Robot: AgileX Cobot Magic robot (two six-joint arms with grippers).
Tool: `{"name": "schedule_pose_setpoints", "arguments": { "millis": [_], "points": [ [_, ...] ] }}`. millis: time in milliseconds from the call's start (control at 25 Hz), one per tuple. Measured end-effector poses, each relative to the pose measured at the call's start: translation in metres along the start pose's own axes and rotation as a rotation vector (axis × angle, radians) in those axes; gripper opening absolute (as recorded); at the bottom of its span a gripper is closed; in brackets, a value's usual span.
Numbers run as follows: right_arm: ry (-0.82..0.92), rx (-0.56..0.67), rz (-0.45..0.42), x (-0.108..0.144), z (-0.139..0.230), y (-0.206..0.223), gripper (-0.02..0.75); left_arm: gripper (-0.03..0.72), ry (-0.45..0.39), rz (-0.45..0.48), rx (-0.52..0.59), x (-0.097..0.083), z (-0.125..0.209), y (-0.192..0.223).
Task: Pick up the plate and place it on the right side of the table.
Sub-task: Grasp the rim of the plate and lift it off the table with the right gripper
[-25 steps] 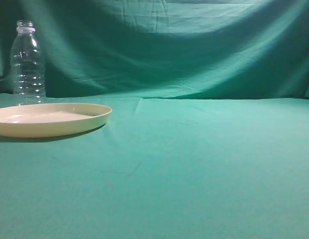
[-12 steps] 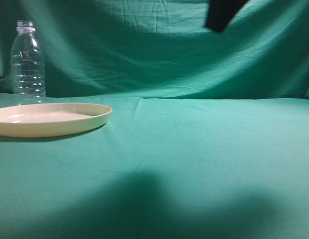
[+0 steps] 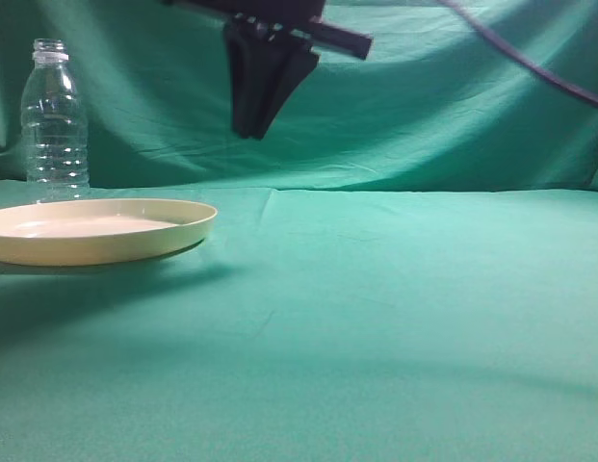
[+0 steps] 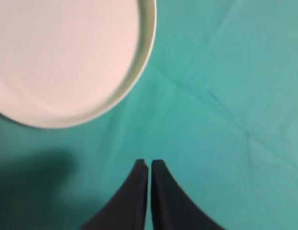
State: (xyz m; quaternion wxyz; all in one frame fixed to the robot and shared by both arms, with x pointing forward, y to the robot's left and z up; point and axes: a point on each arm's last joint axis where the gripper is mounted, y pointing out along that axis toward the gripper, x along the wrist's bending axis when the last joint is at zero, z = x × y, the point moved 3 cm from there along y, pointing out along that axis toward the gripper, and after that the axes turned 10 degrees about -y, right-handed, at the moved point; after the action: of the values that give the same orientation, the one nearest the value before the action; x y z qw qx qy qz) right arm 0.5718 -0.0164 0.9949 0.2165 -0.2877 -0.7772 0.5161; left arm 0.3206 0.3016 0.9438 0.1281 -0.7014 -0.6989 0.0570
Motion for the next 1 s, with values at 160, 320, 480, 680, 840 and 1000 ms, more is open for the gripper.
{"name": "schedule_pose_setpoints", "arguments": {
  "millis": [160,320,480,680,840,1000],
  "points": [
    [-0.001,-0.021,-0.001,-0.004,-0.026,0.027,0.129,0.000,0.000,0.000,0.000,0.000,0.000,0.000],
    [0.020,-0.051,-0.030,-0.003,-0.042,0.048,0.368,0.000,0.000,0.000,0.000,0.000,0.000,0.000],
    [0.010,-0.106,-0.009,-0.006,-0.050,0.067,0.478,0.000,0.000,0.000,0.000,0.000,0.000,0.000],
    [-0.013,-0.114,0.016,-0.008,-0.049,0.091,0.504,0.000,0.000,0.000,0.000,0.000,0.000,0.000],
    [-0.045,-0.105,0.018,-0.006,-0.047,0.103,0.454,0.000,0.000,0.000,0.000,0.000,0.000,0.000],
    [-0.064,-0.094,0.015,-0.002,-0.045,0.116,0.389,0.000,0.000,0.000,0.000,0.000,0.000,0.000]
  ]
}}
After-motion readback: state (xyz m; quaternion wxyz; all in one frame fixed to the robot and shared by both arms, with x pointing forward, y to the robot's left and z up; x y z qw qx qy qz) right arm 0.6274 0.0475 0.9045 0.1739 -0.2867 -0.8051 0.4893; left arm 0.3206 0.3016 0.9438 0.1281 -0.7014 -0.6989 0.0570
